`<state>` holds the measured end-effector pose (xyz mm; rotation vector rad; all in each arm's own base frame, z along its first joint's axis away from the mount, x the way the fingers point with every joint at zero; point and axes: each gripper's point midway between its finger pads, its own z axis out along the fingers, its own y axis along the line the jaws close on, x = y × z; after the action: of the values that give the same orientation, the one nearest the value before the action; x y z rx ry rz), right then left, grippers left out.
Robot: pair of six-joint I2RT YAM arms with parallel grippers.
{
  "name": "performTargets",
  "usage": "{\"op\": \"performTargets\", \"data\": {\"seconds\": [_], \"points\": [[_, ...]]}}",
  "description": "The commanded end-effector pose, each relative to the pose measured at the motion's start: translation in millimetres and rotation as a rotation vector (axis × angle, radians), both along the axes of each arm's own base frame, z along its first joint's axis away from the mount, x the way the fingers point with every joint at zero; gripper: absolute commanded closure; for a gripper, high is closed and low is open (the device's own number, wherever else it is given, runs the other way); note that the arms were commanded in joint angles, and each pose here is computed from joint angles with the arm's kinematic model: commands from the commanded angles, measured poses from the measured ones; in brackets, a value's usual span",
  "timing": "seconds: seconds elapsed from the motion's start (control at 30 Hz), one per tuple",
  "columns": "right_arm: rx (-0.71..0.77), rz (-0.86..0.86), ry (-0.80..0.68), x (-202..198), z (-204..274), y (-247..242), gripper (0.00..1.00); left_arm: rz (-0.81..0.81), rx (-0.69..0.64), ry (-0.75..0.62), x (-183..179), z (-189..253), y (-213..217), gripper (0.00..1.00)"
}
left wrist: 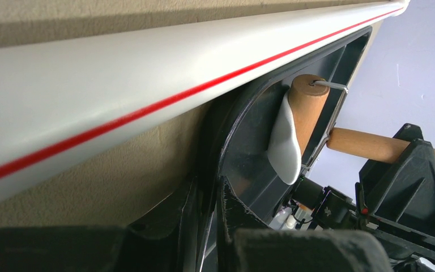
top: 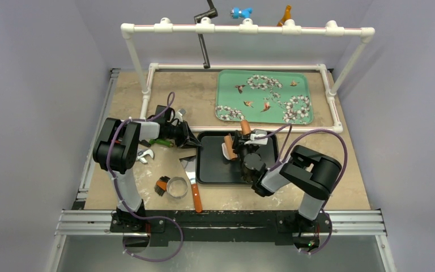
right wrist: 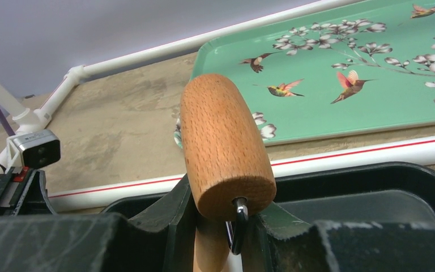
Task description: Roll out the dumpling wrappers from the dough
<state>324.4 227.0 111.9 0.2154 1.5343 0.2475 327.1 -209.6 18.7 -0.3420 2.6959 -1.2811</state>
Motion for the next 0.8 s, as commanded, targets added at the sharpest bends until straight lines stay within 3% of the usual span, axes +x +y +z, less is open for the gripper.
{"op": "performTargets", "data": {"seconds": [0.0, 0.17, 0.43, 0.77], "points": [[-0.424, -0.050, 0.295, -37, -90, -49, 1.00, 0.105, 0.153, 0.079, 3, -43, 25, 1.00], [-0.470, -0.092, 0.296, -35, -76, -47, 1.00, 0.104, 0.154, 0.078, 4, -43, 25, 1.00], [-0.538, 0.350, 0.136, -63, -76, 52, 1.00, 0.102, 0.153, 0.078, 4, -43, 25, 1.00], [-0.499, 0.626, 0.089, -97, -73, 87, 1.00, 0.101, 0.154, 0.082, 4, -44, 25, 1.00]]}}
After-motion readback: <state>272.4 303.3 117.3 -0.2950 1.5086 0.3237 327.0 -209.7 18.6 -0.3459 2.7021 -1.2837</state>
